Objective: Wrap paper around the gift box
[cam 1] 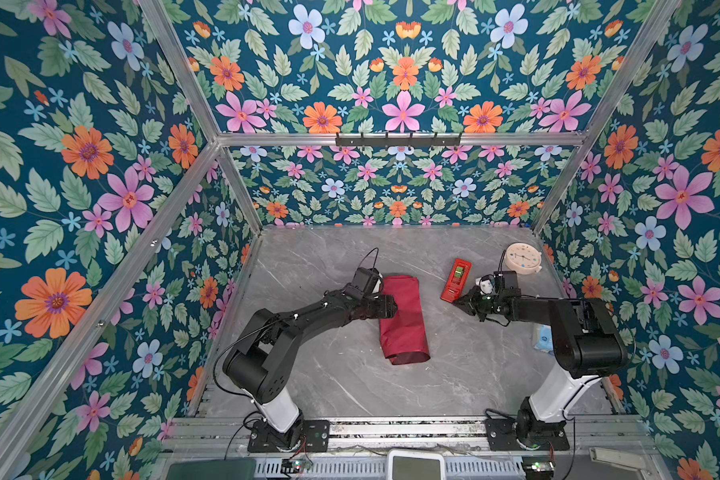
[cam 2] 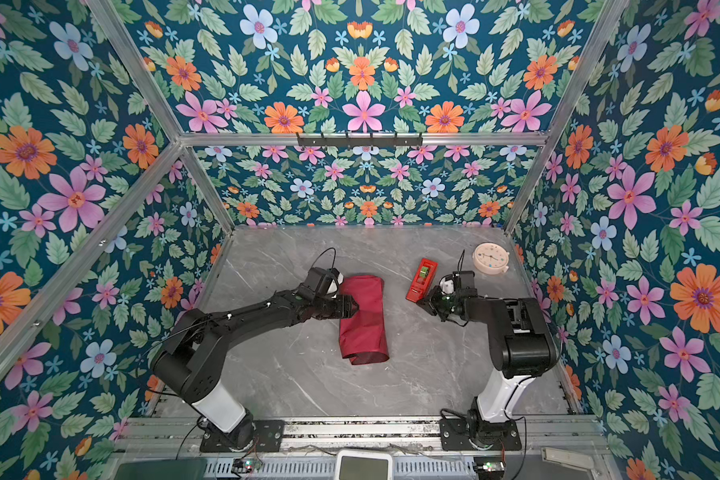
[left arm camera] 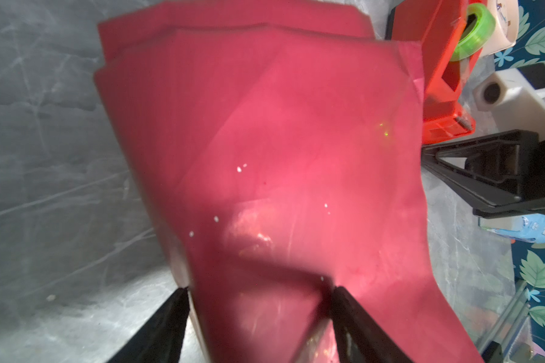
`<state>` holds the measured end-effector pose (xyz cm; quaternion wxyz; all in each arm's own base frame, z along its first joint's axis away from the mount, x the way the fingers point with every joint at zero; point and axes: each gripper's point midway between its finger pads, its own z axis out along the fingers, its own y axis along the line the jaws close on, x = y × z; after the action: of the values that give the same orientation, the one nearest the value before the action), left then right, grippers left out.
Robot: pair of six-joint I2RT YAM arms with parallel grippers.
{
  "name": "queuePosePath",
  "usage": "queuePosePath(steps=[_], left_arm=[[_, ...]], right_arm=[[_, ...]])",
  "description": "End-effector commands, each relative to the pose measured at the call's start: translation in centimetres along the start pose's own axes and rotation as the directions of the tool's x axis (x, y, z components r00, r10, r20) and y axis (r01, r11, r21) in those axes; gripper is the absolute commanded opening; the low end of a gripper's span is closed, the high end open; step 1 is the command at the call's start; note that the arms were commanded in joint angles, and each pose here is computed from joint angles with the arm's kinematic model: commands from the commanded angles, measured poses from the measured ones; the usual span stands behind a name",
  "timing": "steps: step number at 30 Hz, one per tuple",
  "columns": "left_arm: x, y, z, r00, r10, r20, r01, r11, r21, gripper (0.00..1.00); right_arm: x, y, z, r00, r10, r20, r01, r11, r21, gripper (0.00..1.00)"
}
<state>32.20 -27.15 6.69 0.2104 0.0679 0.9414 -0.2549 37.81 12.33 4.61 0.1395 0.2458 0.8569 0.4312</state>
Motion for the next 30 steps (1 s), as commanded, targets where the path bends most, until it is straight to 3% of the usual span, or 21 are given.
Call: queuePosePath(steps=[1, 12, 17, 20, 30], left_arm=[[3.2, 3.9, 0.1, 0.994, -0.015, -0.106, -0.004, 0.985, -0.174, 0.73], [3.4, 4.1, 0.3, 0.994, -0.016, -0.111, -0.004, 0.984, -0.176, 0.73], [3.4, 4.1, 0.3, 0.994, -0.016, -0.111, -0.004, 0.985, -0.175, 0.73], [3.3, 4.0, 0.2, 0.994, -0.015, -0.110, -0.004, 0.985, -0.174, 0.73], [3.3, 4.0, 0.2, 0.994, -0.016, -0.109, -0.004, 0.984, -0.176, 0.73]], right_arm=[[0.4, -1.1, -0.6, 1.000, -0.015, -0.001, 0.015, 0.999, 0.037, 0.00], [0.3, 1.8, -4.7, 0.981, -0.181, 0.066, 0.175, 0.981, 0.082, 0.00], [-0.8, 4.0, -5.0, 0.975, -0.204, 0.090, 0.201, 0.979, 0.046, 0.26], [-1.5, 5.4, -4.6, 0.978, -0.187, 0.090, 0.188, 0.982, -0.012, 0.35], [-4.3, 5.4, -2.2, 0.990, -0.105, 0.092, 0.110, 0.993, -0.048, 0.41]])
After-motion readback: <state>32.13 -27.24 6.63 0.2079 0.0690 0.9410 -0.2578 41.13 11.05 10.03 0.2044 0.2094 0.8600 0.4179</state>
